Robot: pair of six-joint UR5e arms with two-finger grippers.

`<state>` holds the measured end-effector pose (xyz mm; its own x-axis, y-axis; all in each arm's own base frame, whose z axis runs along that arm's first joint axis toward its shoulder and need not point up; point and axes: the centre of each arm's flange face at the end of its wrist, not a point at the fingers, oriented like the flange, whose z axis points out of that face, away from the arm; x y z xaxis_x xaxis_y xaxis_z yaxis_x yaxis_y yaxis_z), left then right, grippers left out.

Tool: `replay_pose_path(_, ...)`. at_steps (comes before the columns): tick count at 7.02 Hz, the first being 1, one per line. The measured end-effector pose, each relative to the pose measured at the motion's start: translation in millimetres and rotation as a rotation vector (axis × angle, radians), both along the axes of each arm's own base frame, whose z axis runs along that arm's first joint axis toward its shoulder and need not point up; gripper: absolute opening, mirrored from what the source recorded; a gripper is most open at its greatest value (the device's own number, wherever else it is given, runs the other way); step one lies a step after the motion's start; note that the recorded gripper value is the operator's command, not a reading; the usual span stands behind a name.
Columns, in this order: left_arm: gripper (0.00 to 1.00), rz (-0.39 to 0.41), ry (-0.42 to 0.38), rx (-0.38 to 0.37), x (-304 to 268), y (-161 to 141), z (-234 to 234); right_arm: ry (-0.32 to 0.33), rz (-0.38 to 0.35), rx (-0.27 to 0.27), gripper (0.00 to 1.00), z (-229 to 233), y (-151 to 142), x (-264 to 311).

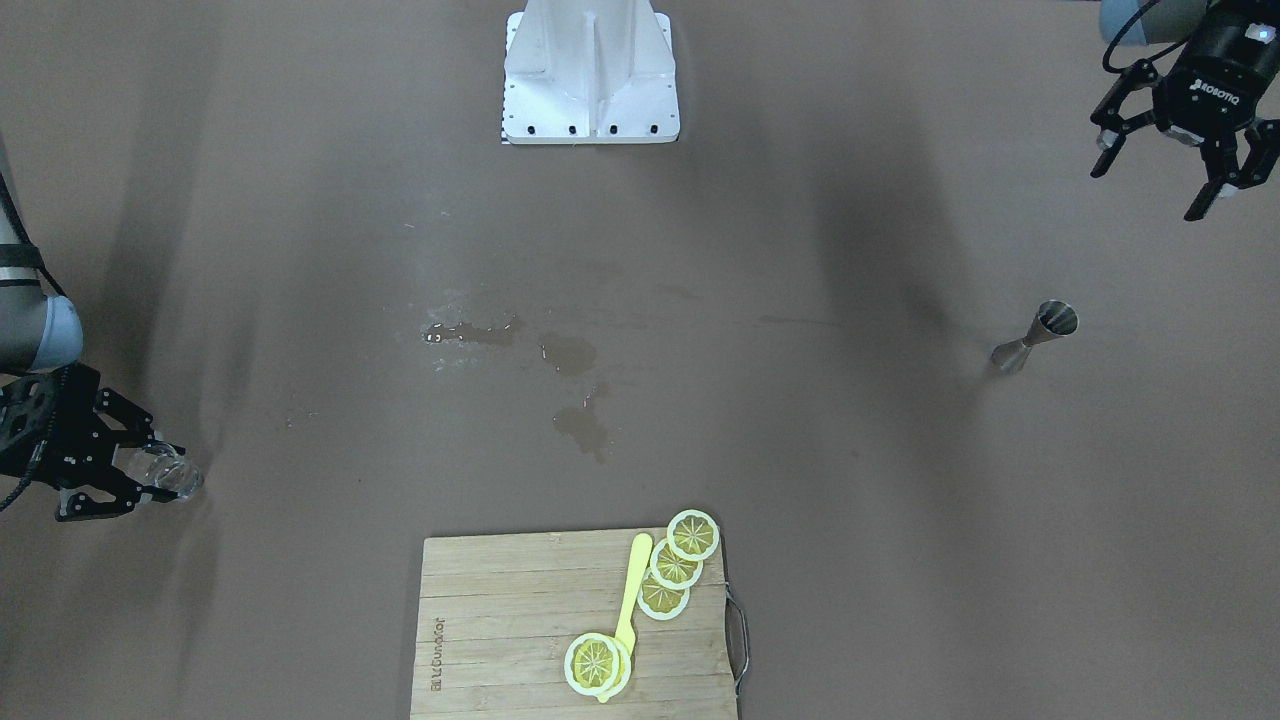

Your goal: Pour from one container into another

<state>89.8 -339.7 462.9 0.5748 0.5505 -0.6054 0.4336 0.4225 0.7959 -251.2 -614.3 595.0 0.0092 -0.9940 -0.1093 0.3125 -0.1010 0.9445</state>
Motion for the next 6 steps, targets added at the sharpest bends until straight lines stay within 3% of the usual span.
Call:
replay_pose_path(3,0.98,-0.047,0.02,0.033,7,45,29,0.0,0.025,-0.012,0.0,-4,-10,17)
replay_pose_path(6,0.98,-0.065,0.034,0.037,28,70,70,-0.015,0.06,-0.015,0.0,-30,-24,32)
